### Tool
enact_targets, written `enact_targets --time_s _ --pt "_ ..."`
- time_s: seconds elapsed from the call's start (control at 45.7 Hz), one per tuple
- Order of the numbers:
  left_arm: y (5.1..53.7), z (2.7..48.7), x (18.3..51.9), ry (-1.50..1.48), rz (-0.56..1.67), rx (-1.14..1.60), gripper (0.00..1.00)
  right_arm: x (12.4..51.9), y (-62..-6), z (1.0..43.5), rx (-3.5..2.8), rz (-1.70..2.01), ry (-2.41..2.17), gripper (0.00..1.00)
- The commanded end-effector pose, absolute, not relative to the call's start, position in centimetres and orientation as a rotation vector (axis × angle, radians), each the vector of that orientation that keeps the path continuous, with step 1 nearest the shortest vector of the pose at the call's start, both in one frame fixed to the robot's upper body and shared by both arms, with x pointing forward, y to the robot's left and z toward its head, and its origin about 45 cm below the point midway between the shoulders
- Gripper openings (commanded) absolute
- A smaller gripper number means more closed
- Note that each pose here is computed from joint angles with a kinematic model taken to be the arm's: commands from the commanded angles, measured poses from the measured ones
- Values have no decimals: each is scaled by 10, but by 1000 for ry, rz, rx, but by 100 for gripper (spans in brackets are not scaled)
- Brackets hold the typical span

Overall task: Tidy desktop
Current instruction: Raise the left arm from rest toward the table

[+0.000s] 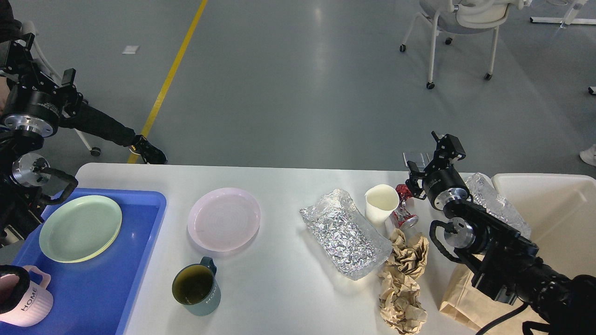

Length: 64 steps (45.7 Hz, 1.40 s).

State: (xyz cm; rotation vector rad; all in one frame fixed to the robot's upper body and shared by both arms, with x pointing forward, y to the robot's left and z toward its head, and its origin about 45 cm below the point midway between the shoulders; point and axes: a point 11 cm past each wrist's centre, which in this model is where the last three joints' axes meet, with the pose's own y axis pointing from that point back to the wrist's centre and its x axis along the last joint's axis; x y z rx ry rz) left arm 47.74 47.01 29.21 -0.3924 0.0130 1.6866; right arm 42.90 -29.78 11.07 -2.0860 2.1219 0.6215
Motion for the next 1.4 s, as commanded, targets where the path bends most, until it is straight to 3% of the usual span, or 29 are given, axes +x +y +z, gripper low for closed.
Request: enact_targets --time_s 0.0,0.613,0.766,1.007,1.379 --pt "466 290 479 18 1681 -395 96 429 -298 111 -2086 621 2123 100" --pt "470 294 476 -15 1673 -387 97 429 -298 111 -2085 621 2125 100" --pt "462 300 474 7 1513 -379 97 429 -298 111 -2085 621 2125 100" --pt "460 311 475 -99 1337 30 96 429 -298 111 -2085 621 2125 100" --pt "499 270 438 -129 1126 711 97 429 -298 111 -2085 621 2125 100"
